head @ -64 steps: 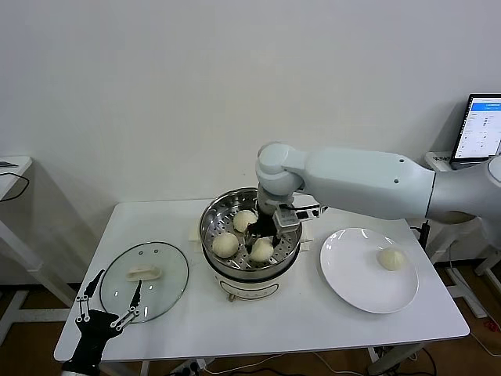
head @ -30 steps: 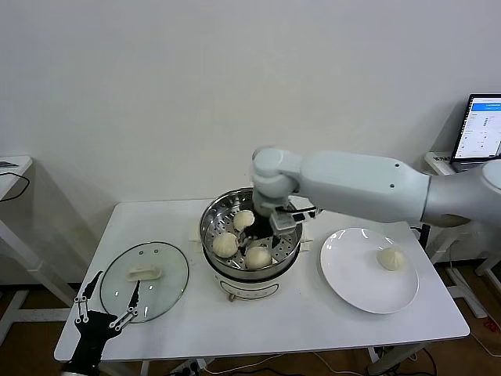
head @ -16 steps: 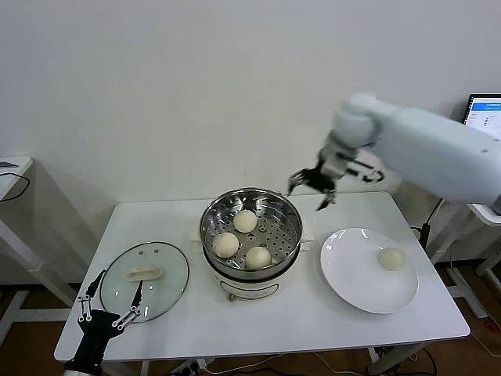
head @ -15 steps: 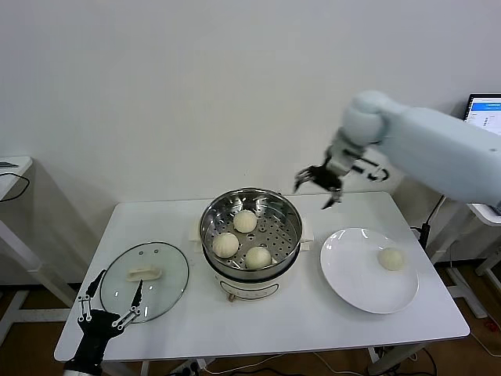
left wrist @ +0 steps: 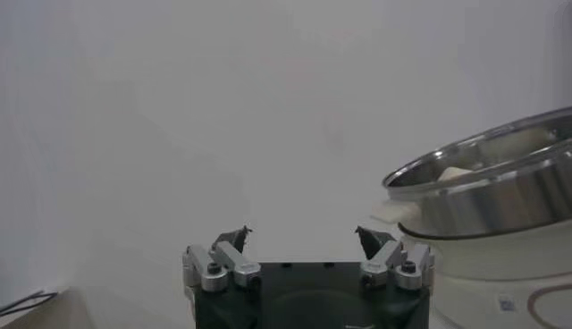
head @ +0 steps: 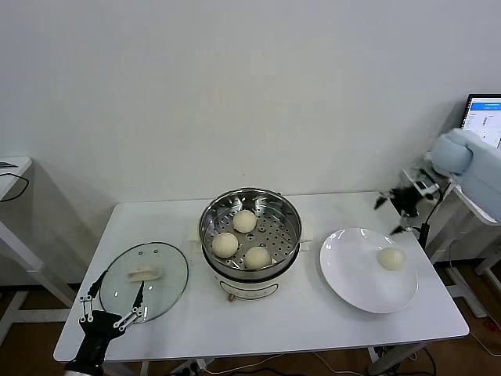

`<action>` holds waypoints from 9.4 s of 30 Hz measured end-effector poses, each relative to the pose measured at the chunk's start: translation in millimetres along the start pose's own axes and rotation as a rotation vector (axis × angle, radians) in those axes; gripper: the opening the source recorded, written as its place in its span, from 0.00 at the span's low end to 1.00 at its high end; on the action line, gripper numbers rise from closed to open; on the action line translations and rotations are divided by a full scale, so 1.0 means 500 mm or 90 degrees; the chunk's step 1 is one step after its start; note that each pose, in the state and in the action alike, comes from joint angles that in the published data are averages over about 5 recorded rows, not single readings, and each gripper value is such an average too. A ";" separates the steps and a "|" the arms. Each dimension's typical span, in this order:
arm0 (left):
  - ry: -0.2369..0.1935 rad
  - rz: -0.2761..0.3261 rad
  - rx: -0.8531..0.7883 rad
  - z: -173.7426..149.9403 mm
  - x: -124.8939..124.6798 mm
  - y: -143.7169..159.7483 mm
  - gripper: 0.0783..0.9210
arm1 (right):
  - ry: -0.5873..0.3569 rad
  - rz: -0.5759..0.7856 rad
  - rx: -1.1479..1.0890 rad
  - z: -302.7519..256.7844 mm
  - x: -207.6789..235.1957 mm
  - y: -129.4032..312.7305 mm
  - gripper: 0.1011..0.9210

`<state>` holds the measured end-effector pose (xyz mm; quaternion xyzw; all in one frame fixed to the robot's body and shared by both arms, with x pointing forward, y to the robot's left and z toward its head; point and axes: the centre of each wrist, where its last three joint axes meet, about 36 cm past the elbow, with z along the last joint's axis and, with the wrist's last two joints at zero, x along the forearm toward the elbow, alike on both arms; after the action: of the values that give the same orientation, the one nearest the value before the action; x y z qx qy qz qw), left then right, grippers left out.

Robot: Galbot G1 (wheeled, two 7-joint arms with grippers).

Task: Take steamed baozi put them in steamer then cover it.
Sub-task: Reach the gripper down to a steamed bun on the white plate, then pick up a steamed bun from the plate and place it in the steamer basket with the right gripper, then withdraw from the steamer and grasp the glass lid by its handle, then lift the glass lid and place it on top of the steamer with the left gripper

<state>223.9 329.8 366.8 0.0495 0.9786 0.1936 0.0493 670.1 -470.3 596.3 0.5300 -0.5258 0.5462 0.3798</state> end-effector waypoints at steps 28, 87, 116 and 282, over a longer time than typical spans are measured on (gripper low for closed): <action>0.004 -0.008 -0.007 -0.001 0.008 0.009 0.88 | 0.056 -0.014 -0.108 0.069 -0.230 0.073 0.88; -0.025 -0.024 -0.011 -0.017 -0.010 0.023 0.88 | -0.063 -0.064 0.181 -0.653 0.083 -0.170 0.68; -0.021 -0.028 -0.007 -0.011 -0.009 0.024 0.88 | -0.005 -0.086 0.200 -0.735 -0.083 -0.179 0.68; 0.049 -0.123 -0.741 0.094 -0.249 0.125 0.13 | -0.654 0.942 -0.777 -0.287 -0.500 0.557 0.88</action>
<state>357.7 390.6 357.1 -0.0825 0.7128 0.6947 0.0502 411.0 -338.9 320.4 -0.0310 -0.9935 -0.0004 -0.1091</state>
